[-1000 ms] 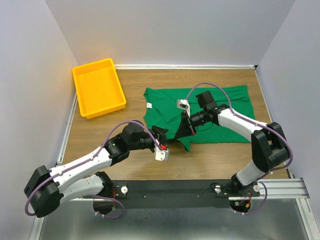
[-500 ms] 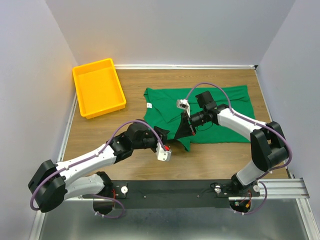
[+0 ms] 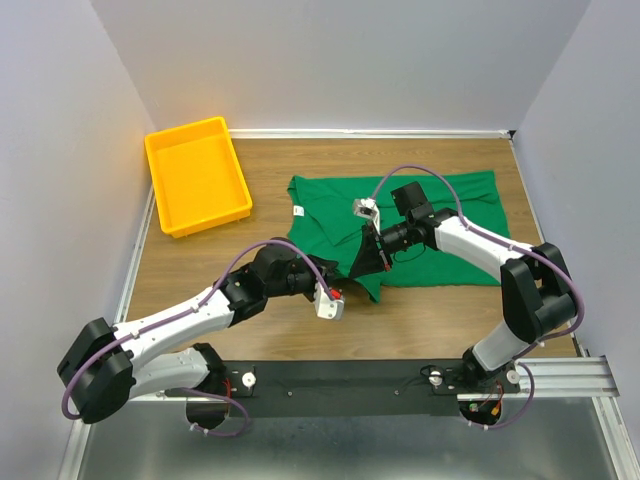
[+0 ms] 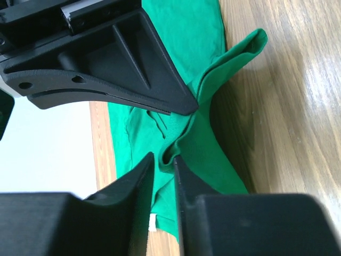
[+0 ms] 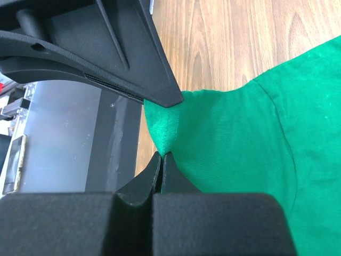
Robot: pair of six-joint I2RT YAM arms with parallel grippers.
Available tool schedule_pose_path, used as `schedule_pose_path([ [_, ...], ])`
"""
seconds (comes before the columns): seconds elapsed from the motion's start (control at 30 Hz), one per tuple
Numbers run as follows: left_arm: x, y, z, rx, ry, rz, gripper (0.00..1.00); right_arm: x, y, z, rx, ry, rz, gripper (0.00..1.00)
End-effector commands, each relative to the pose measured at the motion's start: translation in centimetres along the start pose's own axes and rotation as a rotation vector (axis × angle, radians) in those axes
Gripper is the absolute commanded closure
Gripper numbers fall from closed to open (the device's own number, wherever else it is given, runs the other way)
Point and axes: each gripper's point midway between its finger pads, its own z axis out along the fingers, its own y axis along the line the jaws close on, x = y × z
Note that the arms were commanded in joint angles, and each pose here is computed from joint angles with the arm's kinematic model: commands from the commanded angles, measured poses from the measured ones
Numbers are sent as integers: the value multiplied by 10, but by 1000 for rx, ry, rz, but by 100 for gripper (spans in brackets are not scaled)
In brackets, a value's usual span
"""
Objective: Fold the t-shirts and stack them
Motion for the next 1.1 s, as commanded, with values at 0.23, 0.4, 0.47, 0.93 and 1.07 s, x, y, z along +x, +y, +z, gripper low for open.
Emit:
schedule_pose_path([
  [0.23, -17, 11, 3, -15, -67, -38, 100, -5, -2, -2, 7, 2, 42, 94],
  [0.4, -14, 3, 4, 62, -108, -200, 100, -15, -48, -40, 358, 38, 54, 22],
  [0.47, -14, -6, 3, 100, -118, -218, 100, -8, -63, -89, 534, 48, 10, 15],
  [0.93, -14, -3, -8, 168, -173, -352, 100, 182, -3, -364, 961, 856, -92, 24],
  [1.07, -10, -3, -12, 159, -174, -361, 100, 207, 10, -379, 936, 922, -28, 37],
])
